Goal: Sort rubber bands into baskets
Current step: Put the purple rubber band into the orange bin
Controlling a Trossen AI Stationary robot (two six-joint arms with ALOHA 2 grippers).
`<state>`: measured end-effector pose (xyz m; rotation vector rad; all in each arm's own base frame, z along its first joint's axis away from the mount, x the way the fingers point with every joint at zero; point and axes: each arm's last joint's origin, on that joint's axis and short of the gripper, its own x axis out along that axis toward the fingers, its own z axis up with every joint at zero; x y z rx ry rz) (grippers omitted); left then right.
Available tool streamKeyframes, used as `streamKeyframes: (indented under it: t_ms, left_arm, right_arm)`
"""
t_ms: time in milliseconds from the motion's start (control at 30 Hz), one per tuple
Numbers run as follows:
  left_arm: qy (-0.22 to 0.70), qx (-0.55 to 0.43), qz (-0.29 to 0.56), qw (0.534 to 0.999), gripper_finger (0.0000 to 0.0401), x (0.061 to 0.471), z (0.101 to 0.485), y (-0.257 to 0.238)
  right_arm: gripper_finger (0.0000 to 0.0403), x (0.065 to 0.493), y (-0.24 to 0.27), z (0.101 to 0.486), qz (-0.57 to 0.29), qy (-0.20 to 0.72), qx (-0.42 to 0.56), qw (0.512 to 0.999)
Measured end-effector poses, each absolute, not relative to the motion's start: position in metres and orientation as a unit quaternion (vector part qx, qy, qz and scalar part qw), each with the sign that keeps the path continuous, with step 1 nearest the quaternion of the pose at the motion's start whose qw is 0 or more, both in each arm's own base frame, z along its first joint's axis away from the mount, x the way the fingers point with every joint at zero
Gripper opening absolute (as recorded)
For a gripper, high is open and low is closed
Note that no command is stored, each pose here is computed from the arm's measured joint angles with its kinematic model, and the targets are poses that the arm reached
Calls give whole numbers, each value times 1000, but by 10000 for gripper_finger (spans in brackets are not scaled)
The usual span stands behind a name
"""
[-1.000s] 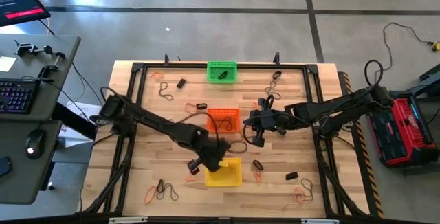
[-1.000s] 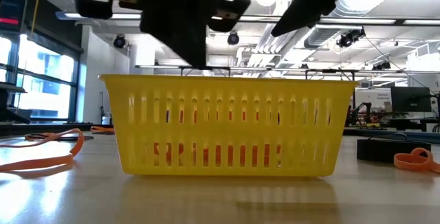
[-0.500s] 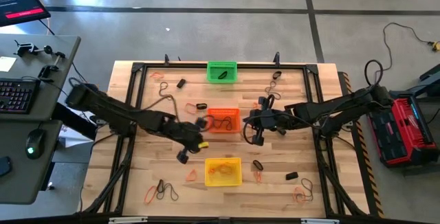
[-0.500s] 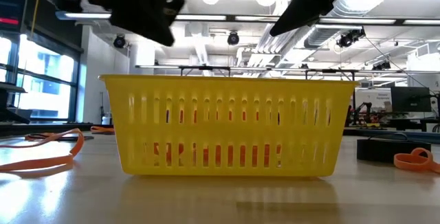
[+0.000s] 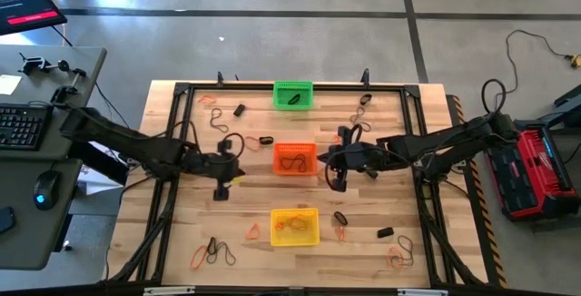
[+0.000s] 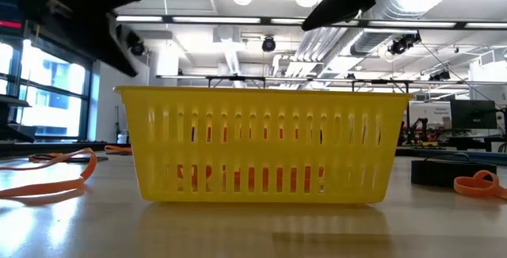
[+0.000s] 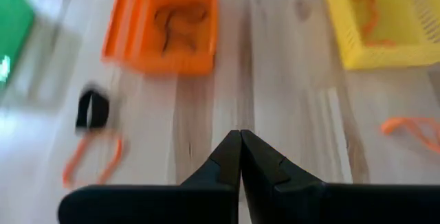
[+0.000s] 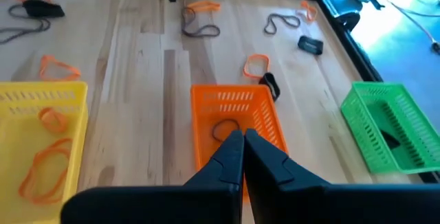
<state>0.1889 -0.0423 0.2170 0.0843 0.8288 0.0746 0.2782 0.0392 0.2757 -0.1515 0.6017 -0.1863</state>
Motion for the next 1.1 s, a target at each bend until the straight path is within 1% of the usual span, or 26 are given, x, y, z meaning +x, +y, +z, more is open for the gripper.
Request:
streamKeyframes:
  t_ms: [200,400,500,633,733,833,933,1100]
  left_arm:
    - [474,-5,82,877,1,171,207,-38]
    - [517,-18,111,848,4,169,197,-37]
    - [532,-14,123,838,20,171,191,-37]
    - [546,-9,138,827,57,176,184,-37]
    - [555,-28,157,817,86,180,178,-36]
    - [577,-53,172,797,109,183,170,-32]
    - [601,-61,182,776,117,187,161,-28]
    - [624,-63,193,755,116,191,150,-23]
  right_arm:
    - [0,280,32,277,-101,293,-81,947]
    - [0,281,28,275,-107,296,-80,946]
    - [0,284,29,271,-104,302,-89,943]
    - [0,287,29,267,-99,310,-95,941]
    - [0,288,29,266,-95,311,-103,940]
    - [0,288,29,266,-94,312,-106,940]
    - [0,288,30,266,-91,311,-114,939]
    - [0,288,30,266,-85,311,-120,939]
